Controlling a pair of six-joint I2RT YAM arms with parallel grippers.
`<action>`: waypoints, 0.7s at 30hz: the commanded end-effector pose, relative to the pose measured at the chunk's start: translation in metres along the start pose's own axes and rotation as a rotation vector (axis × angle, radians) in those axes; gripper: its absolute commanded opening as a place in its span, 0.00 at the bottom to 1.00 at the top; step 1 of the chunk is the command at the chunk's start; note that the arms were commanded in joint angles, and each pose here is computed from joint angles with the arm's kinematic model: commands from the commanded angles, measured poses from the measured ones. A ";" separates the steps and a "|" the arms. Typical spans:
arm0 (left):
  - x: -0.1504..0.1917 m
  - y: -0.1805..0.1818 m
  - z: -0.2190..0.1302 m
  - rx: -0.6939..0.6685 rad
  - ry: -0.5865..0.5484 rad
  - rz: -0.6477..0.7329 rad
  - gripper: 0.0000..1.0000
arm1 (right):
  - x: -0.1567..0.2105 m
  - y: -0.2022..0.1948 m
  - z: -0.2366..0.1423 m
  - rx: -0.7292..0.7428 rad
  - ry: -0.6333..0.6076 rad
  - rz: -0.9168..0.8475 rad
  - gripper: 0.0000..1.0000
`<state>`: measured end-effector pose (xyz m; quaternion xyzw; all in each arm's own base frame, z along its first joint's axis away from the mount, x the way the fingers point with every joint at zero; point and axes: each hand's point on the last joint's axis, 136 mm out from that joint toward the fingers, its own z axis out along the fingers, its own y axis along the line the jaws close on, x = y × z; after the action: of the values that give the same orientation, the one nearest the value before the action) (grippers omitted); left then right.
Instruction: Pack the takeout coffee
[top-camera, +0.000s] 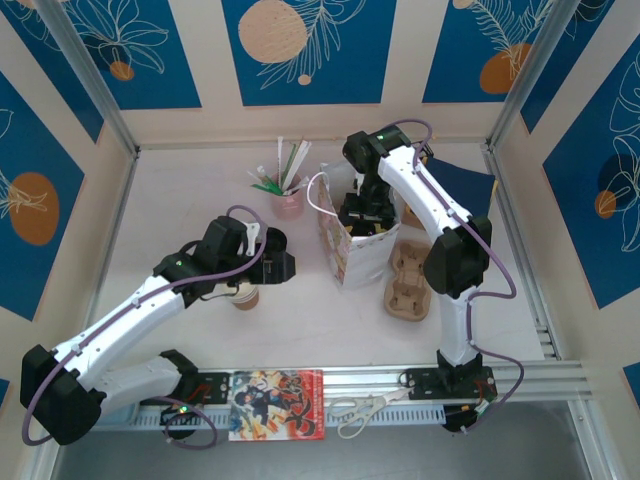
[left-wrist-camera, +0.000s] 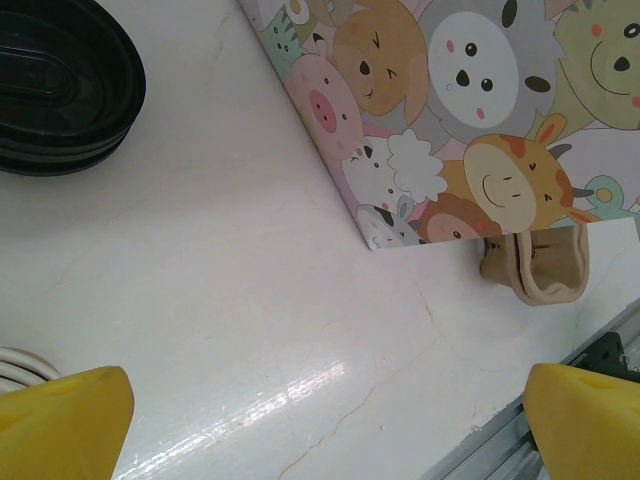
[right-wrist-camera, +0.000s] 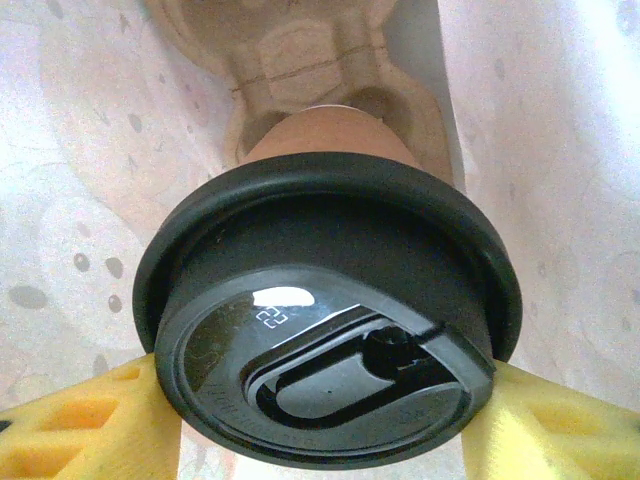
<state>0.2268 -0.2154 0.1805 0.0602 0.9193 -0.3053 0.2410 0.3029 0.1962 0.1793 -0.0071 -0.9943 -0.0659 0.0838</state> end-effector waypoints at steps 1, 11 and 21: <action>-0.003 -0.001 -0.005 0.003 -0.010 0.016 1.00 | 0.026 -0.013 -0.011 0.039 0.060 0.017 0.64; -0.004 -0.001 -0.005 0.005 -0.010 0.017 1.00 | 0.025 -0.014 -0.012 0.042 0.054 0.017 0.64; -0.007 0.006 -0.009 -0.040 -0.040 0.007 1.00 | 0.024 -0.016 -0.013 0.041 0.050 0.019 0.64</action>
<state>0.2288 -0.2131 0.1803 0.0566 0.9202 -0.2987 0.2465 0.3047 0.1929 0.1788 -0.0083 -0.9950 -0.0595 0.0802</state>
